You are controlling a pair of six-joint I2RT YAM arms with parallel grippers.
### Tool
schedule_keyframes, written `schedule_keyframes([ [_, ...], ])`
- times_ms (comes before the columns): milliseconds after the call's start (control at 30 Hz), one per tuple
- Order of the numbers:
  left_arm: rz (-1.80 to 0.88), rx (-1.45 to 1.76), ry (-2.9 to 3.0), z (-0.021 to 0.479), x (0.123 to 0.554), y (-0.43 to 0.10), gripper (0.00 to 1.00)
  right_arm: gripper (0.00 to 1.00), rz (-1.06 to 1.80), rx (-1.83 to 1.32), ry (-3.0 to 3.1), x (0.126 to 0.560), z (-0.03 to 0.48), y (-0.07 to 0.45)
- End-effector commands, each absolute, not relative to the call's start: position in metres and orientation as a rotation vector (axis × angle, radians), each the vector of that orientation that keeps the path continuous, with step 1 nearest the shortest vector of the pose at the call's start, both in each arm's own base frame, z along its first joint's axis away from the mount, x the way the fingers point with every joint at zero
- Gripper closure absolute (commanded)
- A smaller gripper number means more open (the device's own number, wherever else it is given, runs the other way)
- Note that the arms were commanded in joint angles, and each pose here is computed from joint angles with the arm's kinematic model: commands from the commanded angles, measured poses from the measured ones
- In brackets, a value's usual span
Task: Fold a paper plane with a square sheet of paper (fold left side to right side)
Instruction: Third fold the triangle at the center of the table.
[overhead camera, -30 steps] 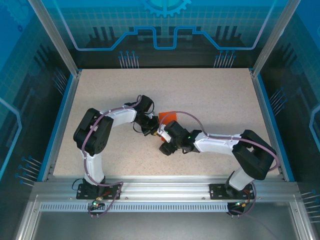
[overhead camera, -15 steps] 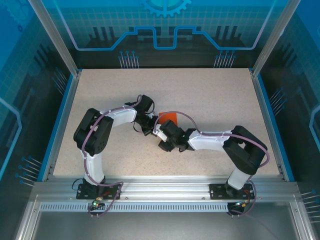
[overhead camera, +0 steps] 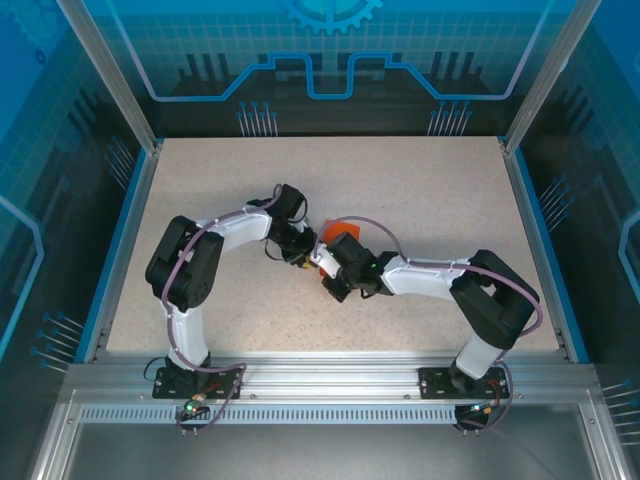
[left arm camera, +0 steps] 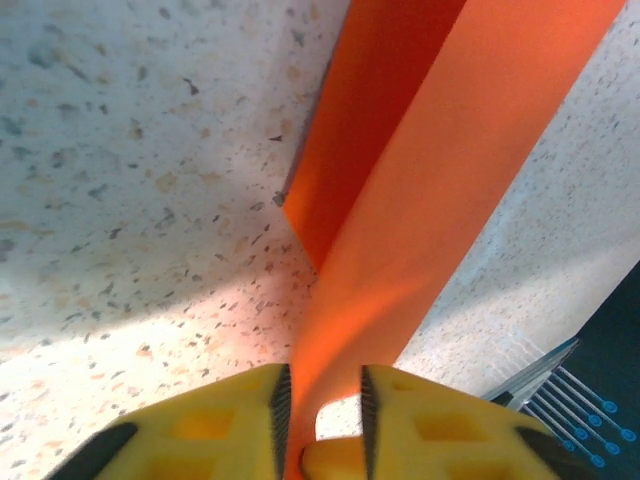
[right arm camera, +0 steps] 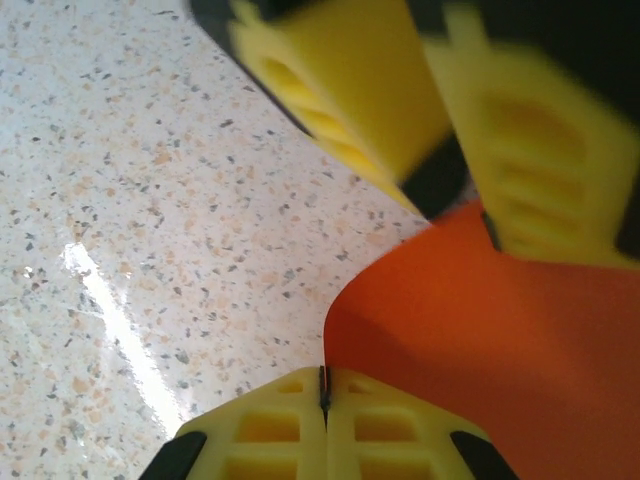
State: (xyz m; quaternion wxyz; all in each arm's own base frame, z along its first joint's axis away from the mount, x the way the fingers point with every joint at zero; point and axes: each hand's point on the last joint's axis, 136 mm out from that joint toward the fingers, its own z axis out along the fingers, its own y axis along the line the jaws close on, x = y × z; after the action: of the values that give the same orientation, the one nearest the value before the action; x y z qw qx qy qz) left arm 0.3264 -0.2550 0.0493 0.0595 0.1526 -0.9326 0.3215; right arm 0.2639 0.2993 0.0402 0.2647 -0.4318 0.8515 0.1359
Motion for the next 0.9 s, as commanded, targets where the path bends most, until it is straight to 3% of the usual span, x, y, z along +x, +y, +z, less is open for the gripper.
schedule_keyframes([
  [0, 1.027, 0.376, -2.862, 0.085, 0.329, -0.245, 0.64, 1.0, 0.465, -1.12, 2.323, 0.264, 0.045, 0.293],
  [200, 1.067, 0.285, -2.927, 0.11, 0.34, -0.233, 0.6, 1.0, 0.527, -1.11, 2.34, 0.262, 0.045, 0.293],
  [367, 1.174, 0.199, -2.897, 0.113, 0.361, -0.254, 0.71, 1.0, 0.598, -1.099, 2.356, 0.259, 0.045, 0.296],
  [867, 1.12, 0.073, -2.818, 0.053, 0.406, -0.31, 0.78, 1.0, 0.684, -1.033, 2.405, 0.261, 0.042, 0.298],
])
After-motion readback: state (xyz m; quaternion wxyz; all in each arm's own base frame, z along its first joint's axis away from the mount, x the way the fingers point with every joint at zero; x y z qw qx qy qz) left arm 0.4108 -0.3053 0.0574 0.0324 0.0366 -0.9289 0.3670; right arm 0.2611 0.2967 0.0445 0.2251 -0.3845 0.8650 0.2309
